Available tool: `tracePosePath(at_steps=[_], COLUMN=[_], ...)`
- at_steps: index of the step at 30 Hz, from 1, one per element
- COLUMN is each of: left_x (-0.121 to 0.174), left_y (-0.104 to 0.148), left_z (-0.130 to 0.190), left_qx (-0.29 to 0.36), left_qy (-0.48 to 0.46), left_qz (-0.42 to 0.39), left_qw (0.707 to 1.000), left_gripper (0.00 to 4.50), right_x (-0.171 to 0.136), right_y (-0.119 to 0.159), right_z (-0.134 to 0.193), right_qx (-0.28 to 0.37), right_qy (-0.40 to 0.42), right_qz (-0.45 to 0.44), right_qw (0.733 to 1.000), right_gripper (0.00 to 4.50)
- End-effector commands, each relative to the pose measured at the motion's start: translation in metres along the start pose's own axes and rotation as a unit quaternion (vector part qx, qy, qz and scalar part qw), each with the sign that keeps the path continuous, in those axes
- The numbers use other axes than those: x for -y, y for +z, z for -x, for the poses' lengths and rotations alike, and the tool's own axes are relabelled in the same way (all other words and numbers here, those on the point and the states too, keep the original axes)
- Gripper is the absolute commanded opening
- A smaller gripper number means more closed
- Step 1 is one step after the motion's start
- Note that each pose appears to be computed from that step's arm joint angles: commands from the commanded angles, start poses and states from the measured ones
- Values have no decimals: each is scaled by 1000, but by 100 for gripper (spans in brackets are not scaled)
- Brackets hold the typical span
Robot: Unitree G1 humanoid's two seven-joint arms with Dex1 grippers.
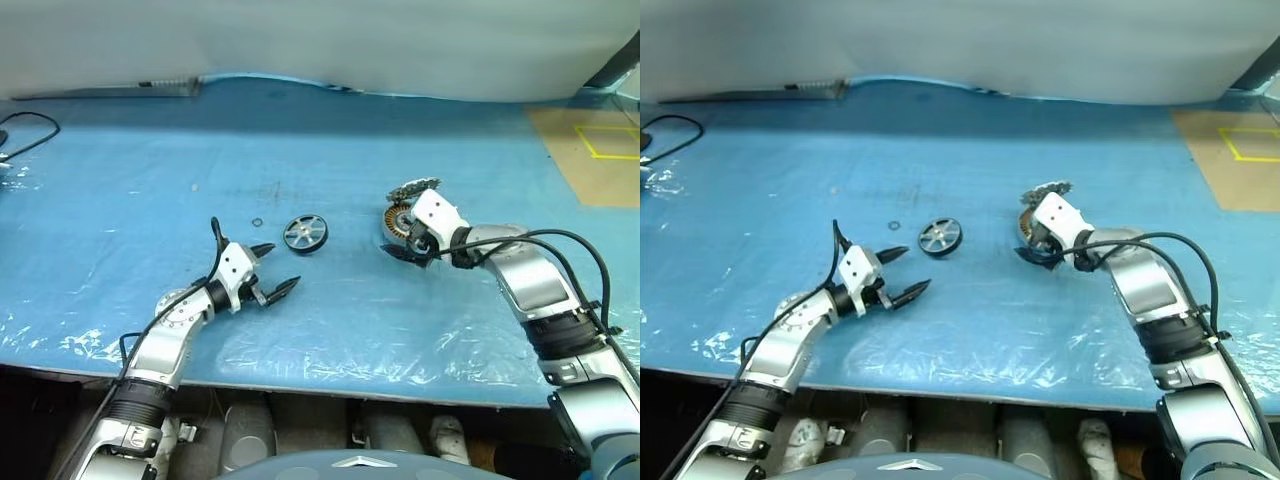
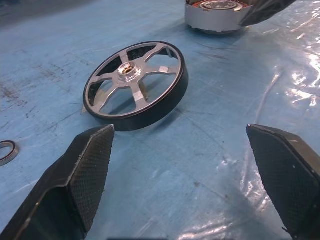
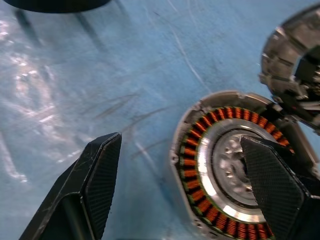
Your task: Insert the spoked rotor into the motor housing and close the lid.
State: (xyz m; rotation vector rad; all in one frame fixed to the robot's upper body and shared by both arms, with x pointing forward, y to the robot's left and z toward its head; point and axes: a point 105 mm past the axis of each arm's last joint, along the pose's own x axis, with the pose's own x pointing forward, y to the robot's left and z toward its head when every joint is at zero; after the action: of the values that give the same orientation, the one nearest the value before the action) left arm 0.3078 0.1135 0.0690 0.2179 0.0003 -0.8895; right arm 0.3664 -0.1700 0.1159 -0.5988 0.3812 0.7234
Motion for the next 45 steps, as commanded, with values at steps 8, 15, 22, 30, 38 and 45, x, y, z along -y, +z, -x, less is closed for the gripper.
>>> tracePosePath(at_steps=[8,15,22,30,38,45], left_x=[4,5,13,17,16,17], left_y=[10,10,7,3,3,2], left_z=[2,2,4,9,8,8], left_qx=[19,20,19,9,8,7], left_qy=[9,7,-11,-24,-27,-29], left_qz=[-9,-7,-5,4,5,7], left_qw=[1000,1000,1000,1000,1000,1000], left_gripper=[450,450,450,450,450,450], right_x=[0,-8,-31,-84,-105,-103], right_y=[-9,-23,-13,16,26,39], right_z=[1,-6,-14,-12,-22,-32], right_qx=[-29,-72,-63,-22,-26,-22], right_qy=[33,46,82,134,119,97], right_qz=[29,19,1,-14,-52,-77], right_qw=[999,996,995,991,991,992], right_gripper=[400,400,237,186,186,186])
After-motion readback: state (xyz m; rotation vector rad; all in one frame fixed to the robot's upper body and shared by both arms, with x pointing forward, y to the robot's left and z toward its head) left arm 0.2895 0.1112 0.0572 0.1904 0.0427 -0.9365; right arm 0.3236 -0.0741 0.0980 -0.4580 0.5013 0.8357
